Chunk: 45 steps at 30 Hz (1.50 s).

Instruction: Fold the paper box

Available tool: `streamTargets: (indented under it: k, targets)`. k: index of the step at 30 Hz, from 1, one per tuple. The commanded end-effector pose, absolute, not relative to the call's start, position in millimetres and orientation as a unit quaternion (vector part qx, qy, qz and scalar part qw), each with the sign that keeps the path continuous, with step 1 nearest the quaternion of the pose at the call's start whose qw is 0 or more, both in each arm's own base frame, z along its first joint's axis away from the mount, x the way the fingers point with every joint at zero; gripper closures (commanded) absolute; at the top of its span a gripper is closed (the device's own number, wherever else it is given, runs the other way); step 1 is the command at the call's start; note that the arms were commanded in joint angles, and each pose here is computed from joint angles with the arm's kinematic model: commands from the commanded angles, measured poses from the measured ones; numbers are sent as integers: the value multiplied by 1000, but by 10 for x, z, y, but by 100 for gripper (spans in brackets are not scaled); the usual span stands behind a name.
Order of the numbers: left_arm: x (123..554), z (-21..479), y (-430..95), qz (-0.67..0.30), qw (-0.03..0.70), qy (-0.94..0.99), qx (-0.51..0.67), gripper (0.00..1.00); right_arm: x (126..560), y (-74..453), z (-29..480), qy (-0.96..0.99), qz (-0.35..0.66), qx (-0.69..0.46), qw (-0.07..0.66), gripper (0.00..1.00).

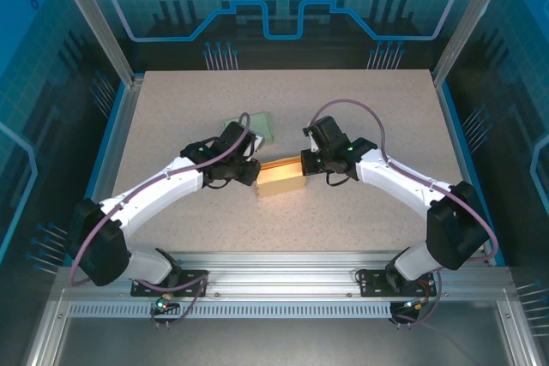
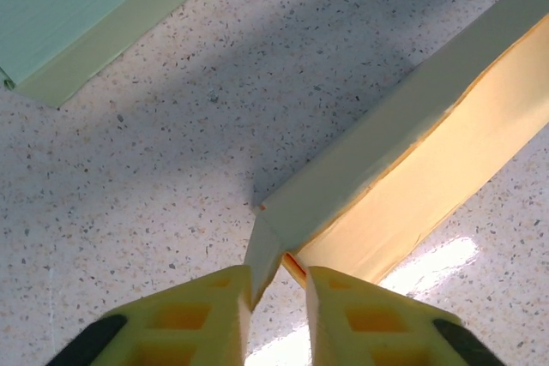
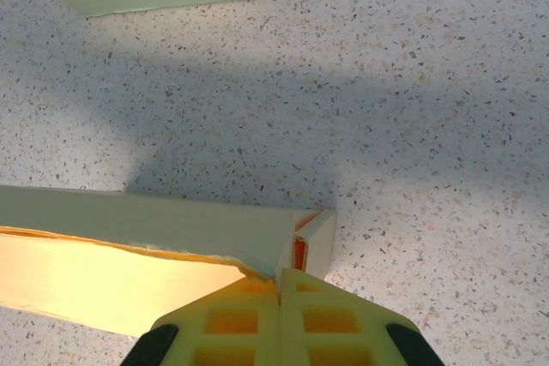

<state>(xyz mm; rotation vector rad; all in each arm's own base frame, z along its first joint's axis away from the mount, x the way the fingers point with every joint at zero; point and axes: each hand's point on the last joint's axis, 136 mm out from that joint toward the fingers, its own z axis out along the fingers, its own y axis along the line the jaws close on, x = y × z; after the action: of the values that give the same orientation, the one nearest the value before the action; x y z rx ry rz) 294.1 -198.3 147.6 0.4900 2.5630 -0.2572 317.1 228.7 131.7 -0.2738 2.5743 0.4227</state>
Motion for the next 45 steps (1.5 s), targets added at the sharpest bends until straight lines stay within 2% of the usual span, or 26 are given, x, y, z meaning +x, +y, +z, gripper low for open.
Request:
streamTargets:
  k: [1,5,8,14,28,45]
  targets:
    - [2941,1489,-1972,-96,245,949,172,71,3034,2282,1156,959,137,-114,220,100]
    - [2945,1393,-1947,-83,234,953,174,72,3034,2286,1154,959,137,-115,220,100]
    - [2949,1364,-1947,-80,228,955,172,79,3037,2287,1156,959,136,-116,220,100]
    - [2939,1481,-2034,-110,231,953,161,86,3028,2305,1133,959,138,-117,218,100]
    - [2887,1428,-2139,-148,214,956,138,87,3006,2403,1079,959,128,-135,216,100]
    - [2931,1360,-2131,-142,220,957,129,90,2920,2457,1085,954,151,-137,221,76]
